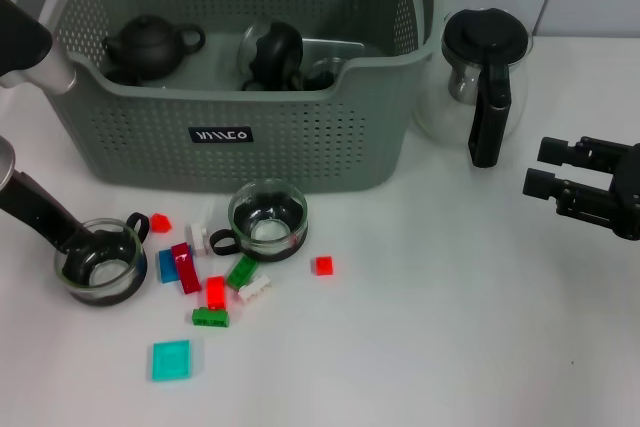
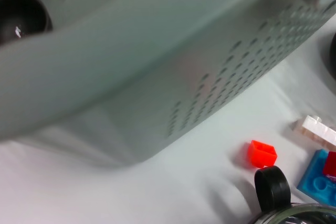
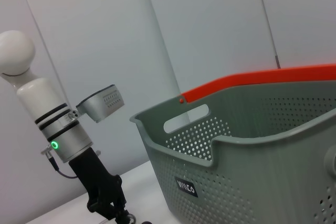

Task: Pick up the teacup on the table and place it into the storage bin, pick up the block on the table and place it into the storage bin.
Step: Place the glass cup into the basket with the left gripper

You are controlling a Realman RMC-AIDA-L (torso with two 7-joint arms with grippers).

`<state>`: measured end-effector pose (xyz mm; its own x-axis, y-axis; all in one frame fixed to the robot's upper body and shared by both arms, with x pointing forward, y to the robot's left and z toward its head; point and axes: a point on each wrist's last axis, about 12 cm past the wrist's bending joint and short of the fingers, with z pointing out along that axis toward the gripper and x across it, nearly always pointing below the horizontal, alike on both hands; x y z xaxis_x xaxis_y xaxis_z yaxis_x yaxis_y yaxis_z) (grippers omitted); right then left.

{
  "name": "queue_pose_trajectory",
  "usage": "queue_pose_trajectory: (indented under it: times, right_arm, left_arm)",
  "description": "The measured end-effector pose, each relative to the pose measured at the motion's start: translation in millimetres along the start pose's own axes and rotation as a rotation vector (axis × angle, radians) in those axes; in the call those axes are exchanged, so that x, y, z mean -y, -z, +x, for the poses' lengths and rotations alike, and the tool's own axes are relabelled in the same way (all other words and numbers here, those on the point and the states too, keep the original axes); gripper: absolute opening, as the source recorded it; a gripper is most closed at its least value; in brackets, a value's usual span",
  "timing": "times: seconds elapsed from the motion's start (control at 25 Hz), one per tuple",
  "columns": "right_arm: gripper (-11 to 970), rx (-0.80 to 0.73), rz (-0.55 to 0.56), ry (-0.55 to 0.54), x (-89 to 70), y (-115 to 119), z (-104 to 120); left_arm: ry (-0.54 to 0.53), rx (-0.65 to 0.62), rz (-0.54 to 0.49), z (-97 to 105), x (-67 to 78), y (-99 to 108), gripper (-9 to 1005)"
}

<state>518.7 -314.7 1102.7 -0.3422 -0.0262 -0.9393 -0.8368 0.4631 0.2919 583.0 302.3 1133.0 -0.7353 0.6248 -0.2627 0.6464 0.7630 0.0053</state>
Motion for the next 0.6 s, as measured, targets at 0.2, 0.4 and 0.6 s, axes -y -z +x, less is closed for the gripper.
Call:
queue_pose_trajectory:
  times: [0.2,0.4,0.6]
  right_arm:
    - [607,0.0,-0.002,0.0,-0.2,0,0]
    - [607,0.0,-0.003,0.0,-0.2,0,0]
    - [607,0.001,-0.007,0.006,0.7,-3,-3]
  left_arm:
    - [-0.009,0.006,-0.015,0,-0.5,5,43]
    - [-0.021,0.019,-0.004,0,1.4,18,43]
    - [-0.054,0.136,0.07,5,2.0,66,42]
